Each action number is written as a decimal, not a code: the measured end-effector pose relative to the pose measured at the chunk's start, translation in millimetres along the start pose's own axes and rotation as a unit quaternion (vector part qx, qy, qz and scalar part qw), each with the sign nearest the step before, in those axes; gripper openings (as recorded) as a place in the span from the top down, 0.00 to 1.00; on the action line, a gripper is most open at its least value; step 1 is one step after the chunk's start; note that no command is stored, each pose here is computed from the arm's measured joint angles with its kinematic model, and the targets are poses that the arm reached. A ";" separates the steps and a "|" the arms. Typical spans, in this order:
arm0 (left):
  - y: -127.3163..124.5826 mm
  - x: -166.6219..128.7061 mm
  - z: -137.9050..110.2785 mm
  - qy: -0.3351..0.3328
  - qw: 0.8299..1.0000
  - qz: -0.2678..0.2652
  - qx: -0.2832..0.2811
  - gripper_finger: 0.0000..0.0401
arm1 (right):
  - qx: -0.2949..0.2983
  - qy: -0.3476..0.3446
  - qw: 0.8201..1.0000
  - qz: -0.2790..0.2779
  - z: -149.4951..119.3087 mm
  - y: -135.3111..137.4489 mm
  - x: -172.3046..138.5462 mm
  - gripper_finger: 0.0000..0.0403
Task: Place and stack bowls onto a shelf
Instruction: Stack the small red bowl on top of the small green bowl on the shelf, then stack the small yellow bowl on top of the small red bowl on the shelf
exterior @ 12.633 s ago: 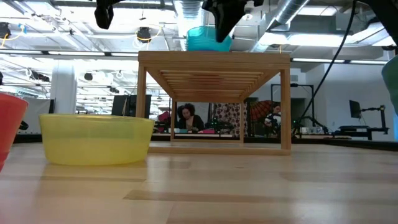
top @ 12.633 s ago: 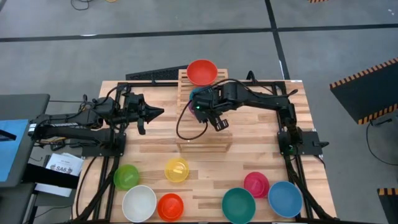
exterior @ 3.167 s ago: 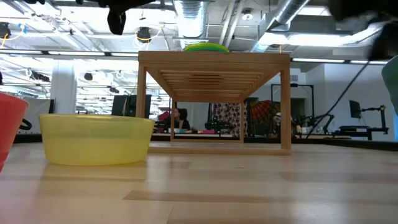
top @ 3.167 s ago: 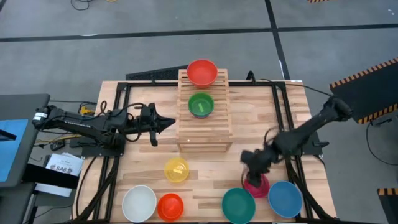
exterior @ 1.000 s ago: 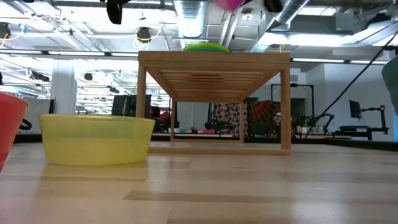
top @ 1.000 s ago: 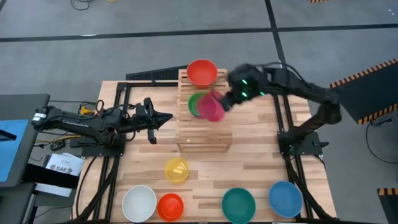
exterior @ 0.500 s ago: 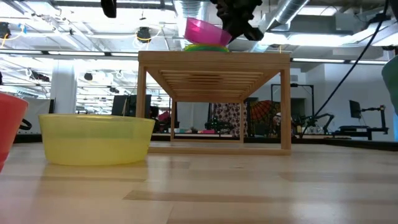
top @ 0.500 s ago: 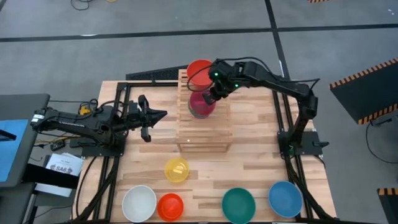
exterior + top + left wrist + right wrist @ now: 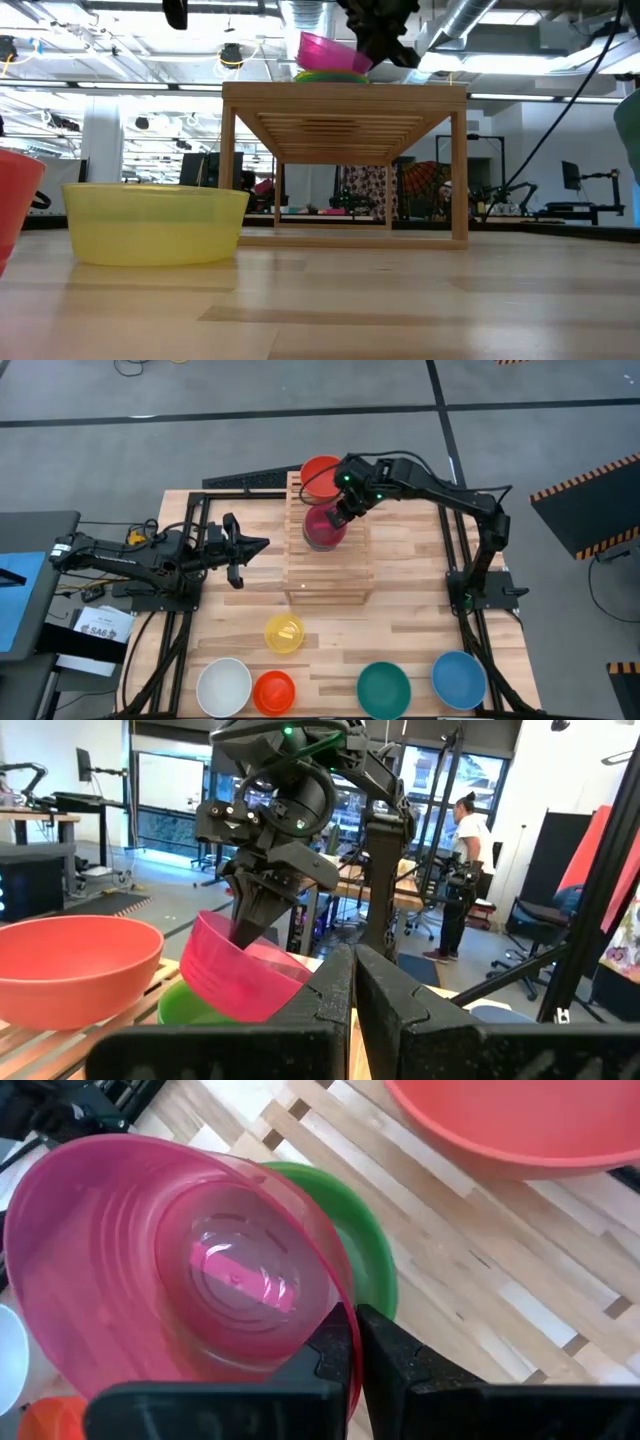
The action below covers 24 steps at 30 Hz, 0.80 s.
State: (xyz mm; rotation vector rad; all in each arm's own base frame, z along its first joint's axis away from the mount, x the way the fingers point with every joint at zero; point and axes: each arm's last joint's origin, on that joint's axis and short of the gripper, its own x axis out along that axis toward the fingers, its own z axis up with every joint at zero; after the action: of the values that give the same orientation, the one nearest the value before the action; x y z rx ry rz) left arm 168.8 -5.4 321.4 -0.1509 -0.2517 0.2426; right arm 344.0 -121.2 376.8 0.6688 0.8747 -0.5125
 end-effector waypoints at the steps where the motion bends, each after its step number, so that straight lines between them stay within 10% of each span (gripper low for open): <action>1: 0.0 0.0 0.0 0.000 1.000 0.000 -0.001 1.00 | 0.000 0.000 1.000 0.000 0.2 -0.4 0.0 0.89; 24: 1.1 -0.1 0.0 -0.001 1.000 0.018 0.000 1.00 | -0.148 -0.013 0.988 -0.035 -23.5 -5.5 -62.9 0.46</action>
State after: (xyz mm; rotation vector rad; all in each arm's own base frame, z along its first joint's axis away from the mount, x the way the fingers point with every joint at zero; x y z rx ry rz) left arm 168.5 -4.4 321.2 -0.1548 -0.2509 0.2786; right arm 293.8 -99.6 416.1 0.3607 0.9297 -0.4414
